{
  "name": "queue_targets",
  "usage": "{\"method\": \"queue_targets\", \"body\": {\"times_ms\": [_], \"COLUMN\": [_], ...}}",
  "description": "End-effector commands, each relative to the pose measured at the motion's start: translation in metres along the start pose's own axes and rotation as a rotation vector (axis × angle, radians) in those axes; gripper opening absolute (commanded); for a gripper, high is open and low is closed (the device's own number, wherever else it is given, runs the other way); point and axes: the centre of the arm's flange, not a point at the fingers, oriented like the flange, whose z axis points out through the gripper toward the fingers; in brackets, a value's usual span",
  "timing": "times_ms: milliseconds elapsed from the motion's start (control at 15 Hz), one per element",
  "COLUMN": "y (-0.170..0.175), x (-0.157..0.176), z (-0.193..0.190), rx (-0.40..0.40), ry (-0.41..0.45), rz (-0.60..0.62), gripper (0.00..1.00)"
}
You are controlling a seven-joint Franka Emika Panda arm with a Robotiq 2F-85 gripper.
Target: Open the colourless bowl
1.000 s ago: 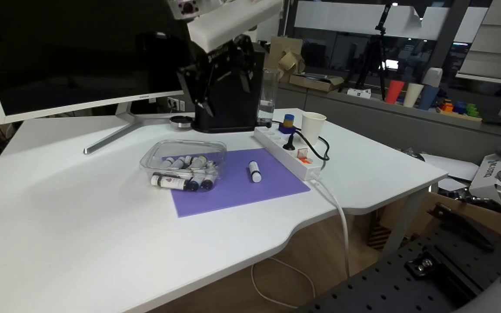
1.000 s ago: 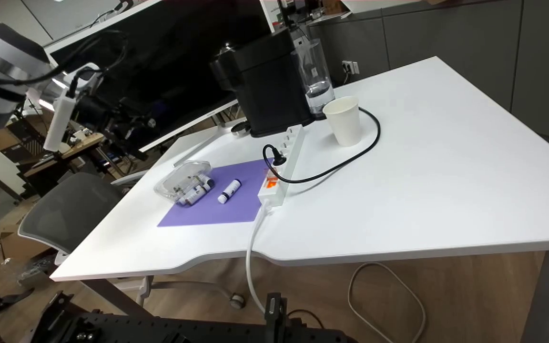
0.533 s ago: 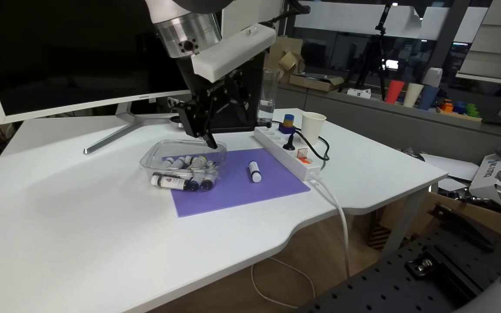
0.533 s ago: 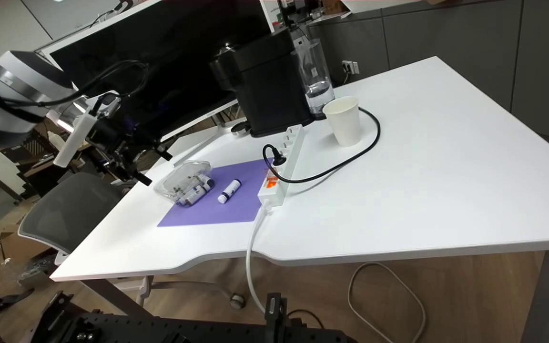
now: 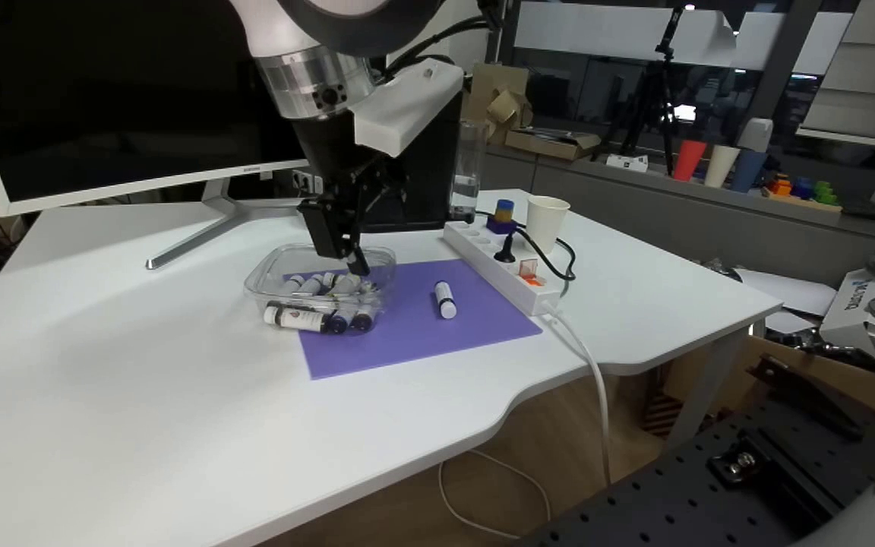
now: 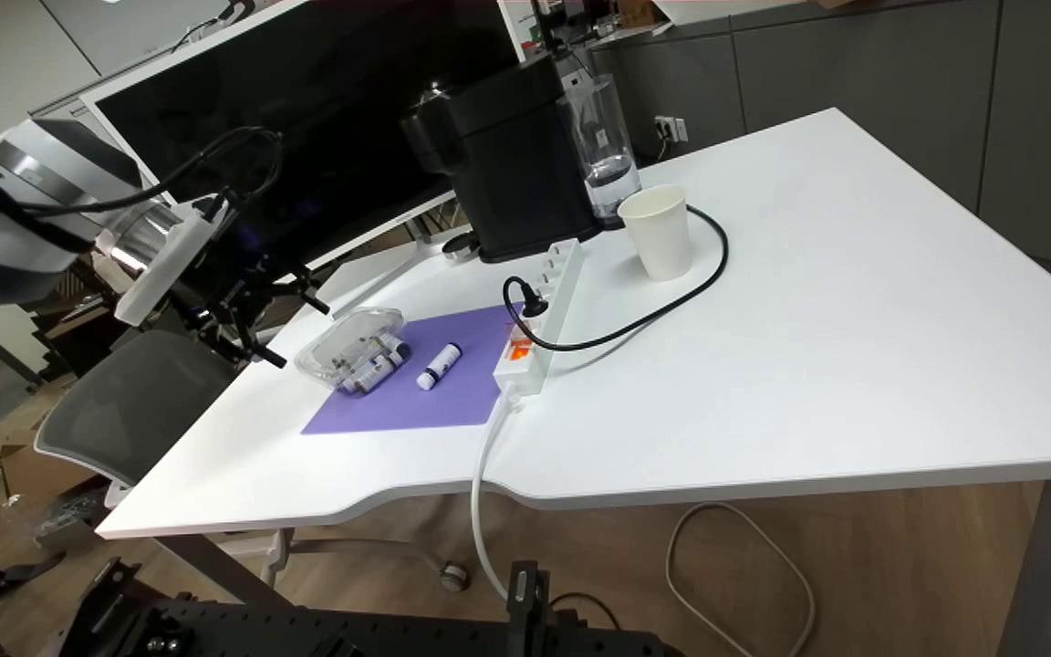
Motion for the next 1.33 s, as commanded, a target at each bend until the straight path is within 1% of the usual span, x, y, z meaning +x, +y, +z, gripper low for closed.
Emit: {"method": "queue_targets", "body": {"times_ms": [0, 133, 200, 267, 333, 400, 533, 800, 1000, 1267], "y": [-0.006, -0.01, -0.011, -0.01, -0.011, -0.01, -0.009, -0.024, -0.028, -0.031], "x": [-0.004, -0.007, -0.01, -0.009, -0.005, -0.006, -0.007, -0.013, -0.018, -0.025], "z": [0.014, 0.022, 0.025, 0.026, 0.022, 0.024, 0.024, 0.029, 0.031, 0.038], "rx": [-0.041, -0.091, -0.14, -0.177, -0.112, -0.133, -0.143, -0.176, -0.212, -0.234], "ry": [0.05, 0.048, 0.037, 0.033, 0.033, 0.033, 0.033, 0.045, 0.062, 0.071], "rz": [-0.197, -0.307, -0.347, -0.316, -0.31, -0.322, -0.331, -0.353, -0.357, -0.354], "gripper": [1.0, 1.0, 1.0, 1.0, 1.0, 1.0, 1.0, 1.0, 1.0, 1.0]}}
